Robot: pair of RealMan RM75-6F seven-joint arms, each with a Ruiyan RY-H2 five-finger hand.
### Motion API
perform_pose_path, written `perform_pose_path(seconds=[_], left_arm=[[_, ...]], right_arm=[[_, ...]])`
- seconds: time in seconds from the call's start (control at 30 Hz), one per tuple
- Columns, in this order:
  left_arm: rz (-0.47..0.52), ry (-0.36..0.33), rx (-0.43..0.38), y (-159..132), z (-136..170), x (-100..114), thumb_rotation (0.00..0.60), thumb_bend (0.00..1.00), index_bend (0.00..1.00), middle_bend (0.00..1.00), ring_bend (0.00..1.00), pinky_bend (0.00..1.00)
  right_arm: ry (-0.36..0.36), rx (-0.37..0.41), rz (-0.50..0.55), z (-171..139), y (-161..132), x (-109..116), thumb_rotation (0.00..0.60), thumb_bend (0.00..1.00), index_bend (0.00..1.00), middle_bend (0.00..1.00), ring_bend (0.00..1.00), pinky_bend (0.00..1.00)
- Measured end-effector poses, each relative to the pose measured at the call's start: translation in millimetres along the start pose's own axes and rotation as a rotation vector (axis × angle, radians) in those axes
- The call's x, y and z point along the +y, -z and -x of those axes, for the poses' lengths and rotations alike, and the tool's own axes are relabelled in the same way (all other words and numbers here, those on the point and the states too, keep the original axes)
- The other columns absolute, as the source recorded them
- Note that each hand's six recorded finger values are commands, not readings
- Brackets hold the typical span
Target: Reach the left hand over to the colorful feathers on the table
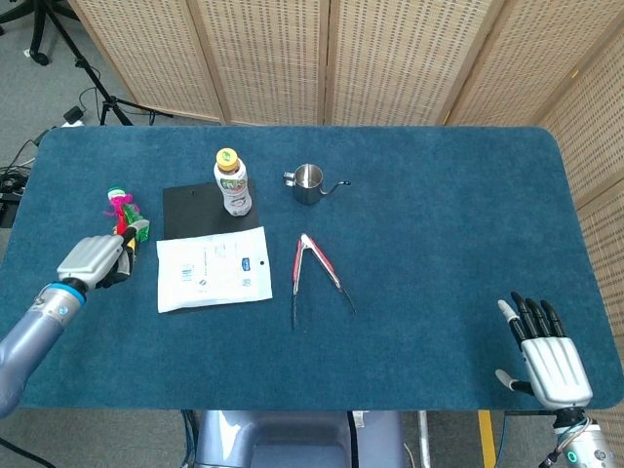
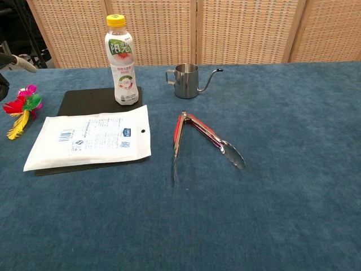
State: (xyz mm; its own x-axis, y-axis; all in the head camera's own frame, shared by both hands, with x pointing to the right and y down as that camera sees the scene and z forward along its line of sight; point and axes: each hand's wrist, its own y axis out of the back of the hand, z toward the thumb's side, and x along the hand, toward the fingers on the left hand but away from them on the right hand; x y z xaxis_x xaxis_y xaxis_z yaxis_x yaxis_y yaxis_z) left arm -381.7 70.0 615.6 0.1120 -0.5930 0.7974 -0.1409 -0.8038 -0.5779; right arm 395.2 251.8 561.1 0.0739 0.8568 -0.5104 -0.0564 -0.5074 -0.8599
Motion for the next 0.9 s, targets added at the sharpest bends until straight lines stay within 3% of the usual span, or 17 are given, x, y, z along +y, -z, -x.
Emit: perform_pose_path(seconds=[0.07, 0.33, 0.5, 0.63, 0.9], left_arm=[[-0.01, 0.032, 0.009, 0, -14, 9, 0.6, 1.0, 0.0, 0.68, 0.69, 0.54], [-0.139, 0.052, 0.094, 10, -53, 46, 0.6, 1.0, 0.0, 0.68, 0.69, 0.54], [-0.158, 0.14, 0.147, 16, -67, 36, 0.6, 1.0, 0.0, 0.68, 0.69, 0.54], [-0.101, 0.219, 0.174, 20, -77, 24, 0.6, 1.0, 0.0, 0.68, 0.69, 0.54], [-0.053, 0.267, 0.2, 27, -97, 9, 0.6, 1.0, 0.0, 0.68, 0.69, 0.54]], right_arm=[[-0.008, -0.001, 0.003, 1, 0, -2, 0.6, 0.16, 0.0, 0.0, 0.0, 0.0], [-0.045, -0.006, -0.002, 7, 2, -11, 0.6, 0.16, 0.0, 0.0, 0.0, 0.0], [-0.045, -0.005, -0.003, 8, 2, -12, 0.6, 0.16, 0.0, 0.0, 0.0, 0.0], [-0.053, -0.001, -0.006, 8, 1, -14, 0.6, 0.16, 0.0, 0.0, 0.0, 0.0], [-0.059, -0.004, -0.004, 9, 1, -15, 0.6, 0.16, 0.0, 0.0, 0.0, 0.0]])
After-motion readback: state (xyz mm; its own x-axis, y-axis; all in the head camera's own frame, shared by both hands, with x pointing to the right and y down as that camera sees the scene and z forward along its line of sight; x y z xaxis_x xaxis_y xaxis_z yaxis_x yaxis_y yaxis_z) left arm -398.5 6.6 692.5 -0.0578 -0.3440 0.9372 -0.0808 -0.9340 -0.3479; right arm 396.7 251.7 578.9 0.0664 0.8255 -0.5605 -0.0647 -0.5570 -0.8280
